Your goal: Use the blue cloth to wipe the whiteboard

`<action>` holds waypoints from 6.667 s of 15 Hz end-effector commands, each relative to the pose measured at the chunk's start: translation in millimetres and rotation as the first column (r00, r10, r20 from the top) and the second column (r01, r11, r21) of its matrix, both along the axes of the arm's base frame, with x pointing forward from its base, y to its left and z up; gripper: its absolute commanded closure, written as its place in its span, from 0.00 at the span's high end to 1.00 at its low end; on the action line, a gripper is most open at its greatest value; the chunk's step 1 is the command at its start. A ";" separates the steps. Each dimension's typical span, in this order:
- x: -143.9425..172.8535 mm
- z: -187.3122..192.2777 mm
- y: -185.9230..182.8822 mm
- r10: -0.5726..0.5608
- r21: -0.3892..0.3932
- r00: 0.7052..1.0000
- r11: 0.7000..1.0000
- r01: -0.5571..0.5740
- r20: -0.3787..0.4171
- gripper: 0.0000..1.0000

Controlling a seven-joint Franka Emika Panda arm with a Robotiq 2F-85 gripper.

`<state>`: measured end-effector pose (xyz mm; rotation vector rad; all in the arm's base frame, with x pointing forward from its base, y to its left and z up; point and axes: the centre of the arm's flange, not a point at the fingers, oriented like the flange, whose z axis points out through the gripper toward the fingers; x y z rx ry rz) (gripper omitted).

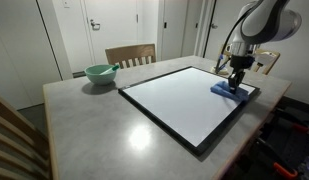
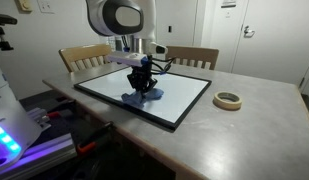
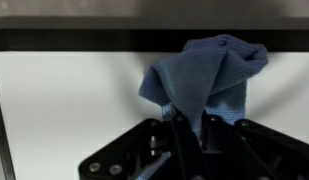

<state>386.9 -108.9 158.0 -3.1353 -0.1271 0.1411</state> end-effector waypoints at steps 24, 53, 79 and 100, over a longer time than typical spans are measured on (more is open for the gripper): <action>133.5 -37.9 -5.4 0.135 -0.031 0.975 0.989 -0.143 -0.178 0.03; 239.5 -24.5 8.9 0.227 -0.090 0.972 0.969 -0.231 -0.052 0.03; 288.8 -10.7 5.0 0.320 -0.125 0.943 0.943 -0.308 0.094 0.03; 303.4 -14.5 -58.5 0.359 -0.244 0.932 0.910 -0.337 0.054 0.03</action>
